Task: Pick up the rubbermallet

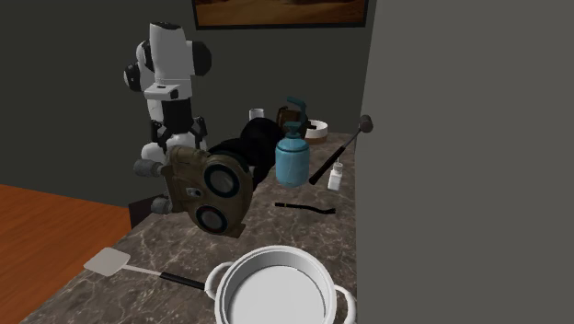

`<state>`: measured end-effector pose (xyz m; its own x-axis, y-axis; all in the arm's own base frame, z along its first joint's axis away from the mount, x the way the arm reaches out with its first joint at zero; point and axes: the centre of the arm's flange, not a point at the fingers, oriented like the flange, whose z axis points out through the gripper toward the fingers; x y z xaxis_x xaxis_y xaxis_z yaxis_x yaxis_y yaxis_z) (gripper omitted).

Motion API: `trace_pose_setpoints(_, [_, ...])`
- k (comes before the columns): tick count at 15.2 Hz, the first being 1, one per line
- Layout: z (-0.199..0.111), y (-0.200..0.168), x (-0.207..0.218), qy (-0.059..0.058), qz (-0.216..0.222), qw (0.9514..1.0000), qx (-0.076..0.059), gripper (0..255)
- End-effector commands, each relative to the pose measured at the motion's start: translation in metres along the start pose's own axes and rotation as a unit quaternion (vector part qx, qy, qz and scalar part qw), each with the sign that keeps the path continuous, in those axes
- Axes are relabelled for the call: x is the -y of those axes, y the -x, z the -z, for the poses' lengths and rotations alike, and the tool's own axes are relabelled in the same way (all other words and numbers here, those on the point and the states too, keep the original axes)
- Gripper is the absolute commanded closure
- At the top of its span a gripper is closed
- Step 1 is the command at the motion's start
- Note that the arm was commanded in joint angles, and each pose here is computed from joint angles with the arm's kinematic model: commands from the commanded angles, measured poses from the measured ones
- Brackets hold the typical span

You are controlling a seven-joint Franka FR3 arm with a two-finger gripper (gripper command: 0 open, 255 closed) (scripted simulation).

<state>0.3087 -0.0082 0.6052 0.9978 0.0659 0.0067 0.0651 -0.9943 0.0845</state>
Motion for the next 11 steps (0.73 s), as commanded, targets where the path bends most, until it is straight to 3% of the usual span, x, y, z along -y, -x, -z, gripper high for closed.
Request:
trace_pose_setpoints(1, [0.000,0.000,0.000,0.000,0.000,1.0000,0.000,0])
trace_pose_setpoints(6, [-0.007,-0.030,0.047,0.002,0.027,0.9984,-0.050,0])
trace_pose_setpoints(11, [-0.012,-0.058,0.096,0.004,0.053,0.9935,-0.101,0])
